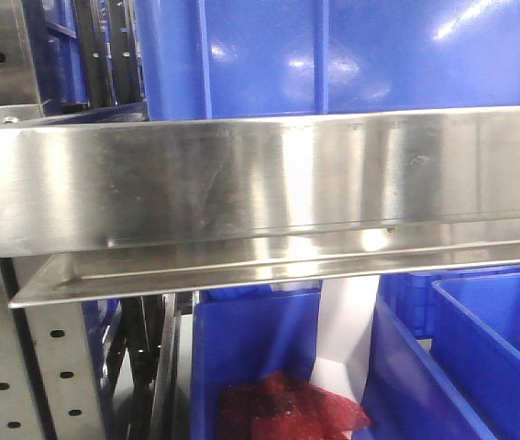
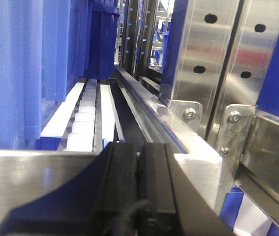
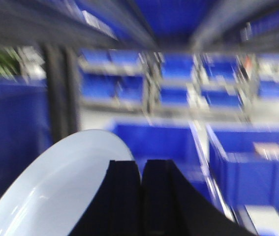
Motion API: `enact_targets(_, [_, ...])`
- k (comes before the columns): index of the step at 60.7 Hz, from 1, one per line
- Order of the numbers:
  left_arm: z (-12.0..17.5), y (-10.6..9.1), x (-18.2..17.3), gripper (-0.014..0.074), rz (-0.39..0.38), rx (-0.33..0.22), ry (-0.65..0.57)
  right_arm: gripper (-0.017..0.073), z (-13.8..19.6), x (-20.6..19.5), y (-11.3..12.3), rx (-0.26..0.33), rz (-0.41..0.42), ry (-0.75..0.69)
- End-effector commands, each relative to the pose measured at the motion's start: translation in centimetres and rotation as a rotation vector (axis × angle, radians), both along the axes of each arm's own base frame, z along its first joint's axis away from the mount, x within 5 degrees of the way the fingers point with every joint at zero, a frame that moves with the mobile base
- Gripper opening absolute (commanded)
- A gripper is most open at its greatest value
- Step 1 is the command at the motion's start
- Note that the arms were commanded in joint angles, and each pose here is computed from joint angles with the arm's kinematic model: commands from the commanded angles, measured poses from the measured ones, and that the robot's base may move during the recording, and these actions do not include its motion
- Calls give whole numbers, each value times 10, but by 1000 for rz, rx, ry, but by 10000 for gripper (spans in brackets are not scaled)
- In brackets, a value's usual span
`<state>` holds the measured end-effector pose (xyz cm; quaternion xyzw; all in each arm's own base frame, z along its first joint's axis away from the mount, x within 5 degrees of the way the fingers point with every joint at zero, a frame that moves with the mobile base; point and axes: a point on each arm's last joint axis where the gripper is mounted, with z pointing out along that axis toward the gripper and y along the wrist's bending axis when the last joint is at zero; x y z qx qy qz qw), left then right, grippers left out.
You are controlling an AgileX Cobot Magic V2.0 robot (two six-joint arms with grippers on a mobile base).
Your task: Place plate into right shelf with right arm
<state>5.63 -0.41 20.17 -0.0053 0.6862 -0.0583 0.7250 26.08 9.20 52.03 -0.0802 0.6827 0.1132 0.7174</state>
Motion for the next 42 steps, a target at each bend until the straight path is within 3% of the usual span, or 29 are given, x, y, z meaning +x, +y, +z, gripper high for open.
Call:
enact_targets(1, [6, 0, -1, -47, 1, -12, -91, 54, 6, 15, 0, -7, -9, -66])
enact_targets(18, [6, 0, -1, -47, 1, -12, -91, 54, -54, 80, 23, -70, -9, 107])
enact_targets(32, [6, 0, -1, -47, 1, -12, -91, 70, -72, 95, 28, -87, -10, 153])
enact_targets(36, [6, 0, -1, -47, 1, -12, -91, 148, -70, 94, 28, -86, -10, 151])
enact_targets(42, [6, 0, -1, -47, 1, -12, -91, 383, -68, 91, 26, -86, -15, 157])
